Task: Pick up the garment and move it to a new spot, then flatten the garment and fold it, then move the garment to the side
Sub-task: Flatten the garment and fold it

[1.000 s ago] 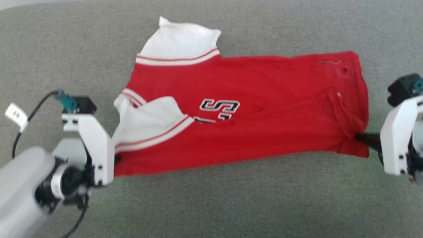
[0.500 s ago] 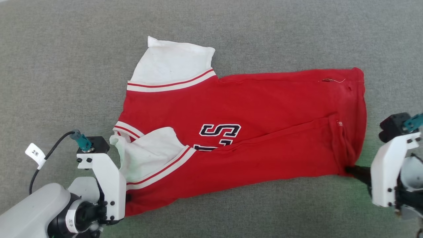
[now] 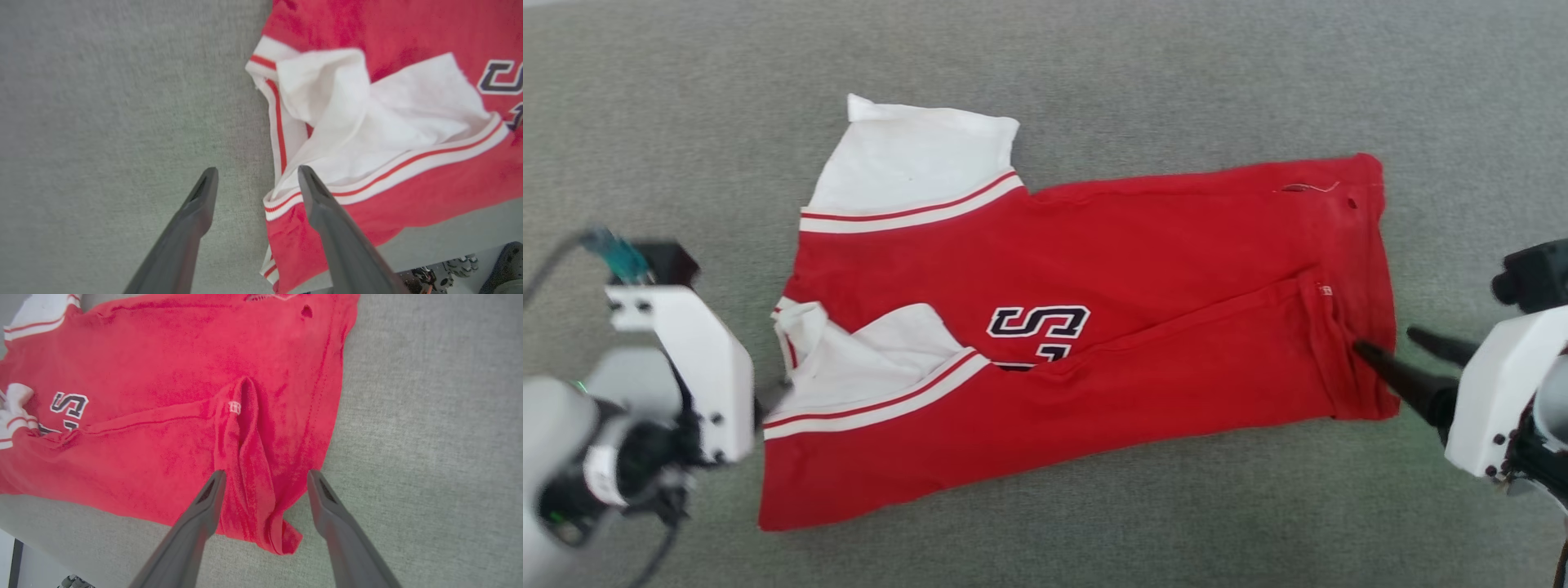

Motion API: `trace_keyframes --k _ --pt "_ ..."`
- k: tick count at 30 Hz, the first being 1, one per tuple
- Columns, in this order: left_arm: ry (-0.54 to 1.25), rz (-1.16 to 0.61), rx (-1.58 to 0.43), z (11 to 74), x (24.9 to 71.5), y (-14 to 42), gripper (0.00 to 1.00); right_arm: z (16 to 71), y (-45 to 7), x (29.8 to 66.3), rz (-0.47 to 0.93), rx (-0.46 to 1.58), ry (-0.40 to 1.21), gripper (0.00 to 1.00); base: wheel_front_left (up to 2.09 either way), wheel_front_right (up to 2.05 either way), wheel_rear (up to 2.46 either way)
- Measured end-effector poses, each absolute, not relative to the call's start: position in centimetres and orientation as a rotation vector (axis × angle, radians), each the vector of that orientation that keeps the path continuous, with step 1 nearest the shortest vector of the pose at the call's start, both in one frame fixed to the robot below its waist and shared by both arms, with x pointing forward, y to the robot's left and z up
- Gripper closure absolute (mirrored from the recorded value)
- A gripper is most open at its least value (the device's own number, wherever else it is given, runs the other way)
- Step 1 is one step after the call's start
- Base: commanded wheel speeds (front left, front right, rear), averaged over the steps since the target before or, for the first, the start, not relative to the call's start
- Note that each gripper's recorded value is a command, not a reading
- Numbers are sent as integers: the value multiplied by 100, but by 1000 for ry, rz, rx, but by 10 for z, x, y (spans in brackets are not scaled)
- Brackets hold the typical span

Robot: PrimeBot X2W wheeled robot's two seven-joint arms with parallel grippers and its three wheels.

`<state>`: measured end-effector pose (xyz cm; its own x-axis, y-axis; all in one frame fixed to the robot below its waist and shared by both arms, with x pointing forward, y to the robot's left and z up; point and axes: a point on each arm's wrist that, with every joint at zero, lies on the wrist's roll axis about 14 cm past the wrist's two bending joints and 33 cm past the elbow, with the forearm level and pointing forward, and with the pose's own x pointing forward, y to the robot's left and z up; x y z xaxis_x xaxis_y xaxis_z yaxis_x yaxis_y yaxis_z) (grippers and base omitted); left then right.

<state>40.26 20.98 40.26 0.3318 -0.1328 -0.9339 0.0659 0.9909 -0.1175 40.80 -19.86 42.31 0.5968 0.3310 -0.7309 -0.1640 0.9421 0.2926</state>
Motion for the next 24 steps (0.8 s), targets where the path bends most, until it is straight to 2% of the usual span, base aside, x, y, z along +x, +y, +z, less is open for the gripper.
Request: trace_keyframes --k 5,12,20,24 --pt "1115 -138 18 431 444 216 0 453 -210 422 232 218 687 0 0 0 0" --pt "926 -221 91 461 521 195 0 502 -230 443 119 188 345 0 0 0 0" --pt "858 -295 133 460 582 165 0 529 -242 445 45 156 123 0 0 0 0" --pt "928 -292 132 435 599 155 0 524 -248 441 4 163 89 0 0 0 0"
